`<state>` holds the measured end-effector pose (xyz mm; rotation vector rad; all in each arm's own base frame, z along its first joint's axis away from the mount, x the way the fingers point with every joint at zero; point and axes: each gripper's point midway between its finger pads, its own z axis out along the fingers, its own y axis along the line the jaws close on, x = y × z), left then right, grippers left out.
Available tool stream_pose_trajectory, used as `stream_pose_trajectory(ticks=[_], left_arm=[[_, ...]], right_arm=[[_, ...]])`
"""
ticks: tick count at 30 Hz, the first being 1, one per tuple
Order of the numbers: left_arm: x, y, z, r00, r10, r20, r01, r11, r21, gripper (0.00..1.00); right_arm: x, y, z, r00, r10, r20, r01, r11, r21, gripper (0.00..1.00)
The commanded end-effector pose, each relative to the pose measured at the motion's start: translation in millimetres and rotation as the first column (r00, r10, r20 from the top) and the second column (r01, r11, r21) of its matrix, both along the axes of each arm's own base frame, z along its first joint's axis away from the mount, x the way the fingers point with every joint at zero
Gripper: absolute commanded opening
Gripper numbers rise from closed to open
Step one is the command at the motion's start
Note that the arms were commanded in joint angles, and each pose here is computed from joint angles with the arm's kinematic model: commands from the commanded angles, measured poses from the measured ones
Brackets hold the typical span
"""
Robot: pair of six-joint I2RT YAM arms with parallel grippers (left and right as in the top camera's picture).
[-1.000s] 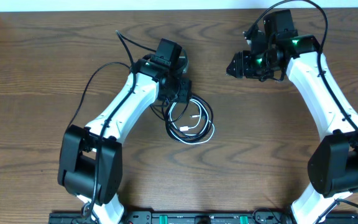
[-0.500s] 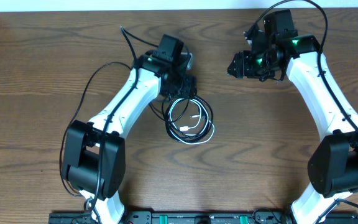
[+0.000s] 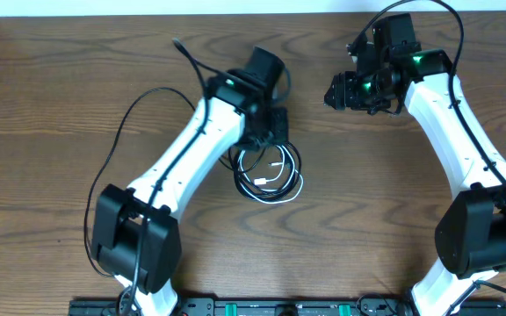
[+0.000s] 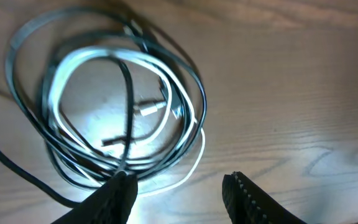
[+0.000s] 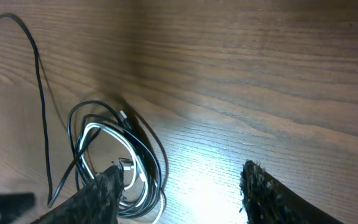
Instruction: Untangle cables
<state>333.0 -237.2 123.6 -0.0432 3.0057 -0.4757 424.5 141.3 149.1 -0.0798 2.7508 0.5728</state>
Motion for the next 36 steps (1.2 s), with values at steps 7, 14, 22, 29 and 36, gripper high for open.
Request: stream_pose_trajectory(ticks=[7, 14, 22, 29, 36], left_arm=[[-6.1, -3.7, -57.1, 0.989, 0.111, -0.098, -0.102, 0.99, 0.096, 0.49], [8.9, -13.5, -93.3, 0.989, 0.111, -0.097, -0.101, 0.99, 0.095, 0.48], [18.0, -14.6, -108.9, 0.99, 0.116, -0.077, -0.107, 0.988, 0.108, 0.44], [16.1, -8.4, -115.2, 0.99, 0.12, -0.073, -0.109, 0.984, 0.143, 0.44], [8.5, -2.1, -123.6, 0.988, 0.123, -0.091, -0.106, 0.98, 0.166, 0.27]], right_arm=[[-0.4, -2.1, -2.6, 1.0, 0.003, 0.0, -0.003, 1.0, -0.02, 0.58], [-0.6, -2.2, -2.7, 1.0, 0.004, 0.0, -0.004, 1.0, -0.02, 0.58], [-0.6, -2.2, -2.7, 1.0, 0.004, 0.0, -0.004, 1.0, -0.02, 0.58], [-0.6, -2.2, -2.7, 1.0, 0.004, 0.0, -0.004, 1.0, -0.02, 0.59], [-0.7, -2.2, -2.8, 1.0, 0.004, 0.0, -0.004, 1.0, -0.02, 0.59]])
